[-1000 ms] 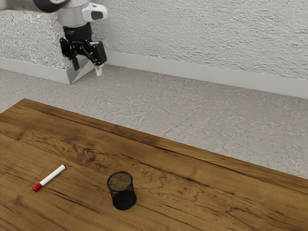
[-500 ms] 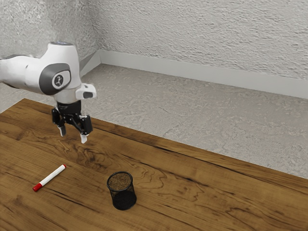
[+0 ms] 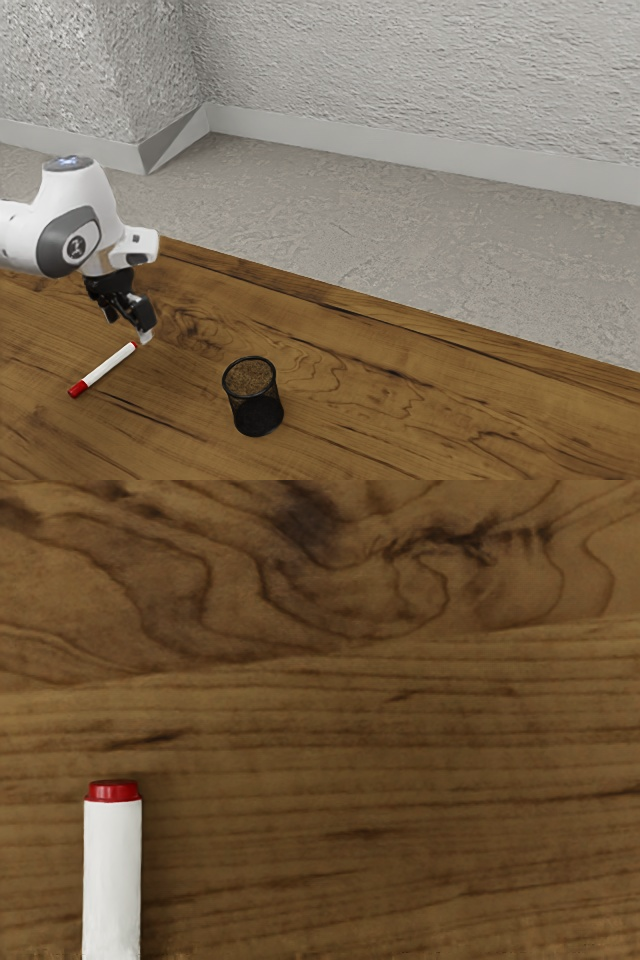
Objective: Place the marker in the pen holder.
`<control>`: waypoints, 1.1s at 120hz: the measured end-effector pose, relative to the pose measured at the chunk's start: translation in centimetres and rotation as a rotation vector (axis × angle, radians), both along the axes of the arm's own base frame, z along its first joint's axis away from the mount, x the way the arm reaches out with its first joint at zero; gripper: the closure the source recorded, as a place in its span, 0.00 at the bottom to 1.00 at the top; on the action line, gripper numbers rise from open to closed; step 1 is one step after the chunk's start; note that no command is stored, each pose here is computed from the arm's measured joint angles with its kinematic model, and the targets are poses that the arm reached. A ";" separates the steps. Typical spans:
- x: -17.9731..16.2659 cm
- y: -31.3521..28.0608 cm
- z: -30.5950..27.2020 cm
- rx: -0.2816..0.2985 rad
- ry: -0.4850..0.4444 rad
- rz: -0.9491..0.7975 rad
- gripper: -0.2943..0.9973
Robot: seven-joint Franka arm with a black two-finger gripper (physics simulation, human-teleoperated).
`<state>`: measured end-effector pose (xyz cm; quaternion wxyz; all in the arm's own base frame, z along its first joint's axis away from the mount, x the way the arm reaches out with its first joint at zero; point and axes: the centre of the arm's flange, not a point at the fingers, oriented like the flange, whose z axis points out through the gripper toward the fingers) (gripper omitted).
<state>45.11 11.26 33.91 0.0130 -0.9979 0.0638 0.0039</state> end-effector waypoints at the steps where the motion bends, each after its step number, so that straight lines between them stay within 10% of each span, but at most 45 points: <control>1: -0.1 0.0 -0.1 0.000 0.001 -0.003 0.23; 47: -4.2 3.2 -5.5 0.033 0.058 -0.091 0.23; 132: -0.6 4.9 -8.0 0.087 0.084 -0.028 0.23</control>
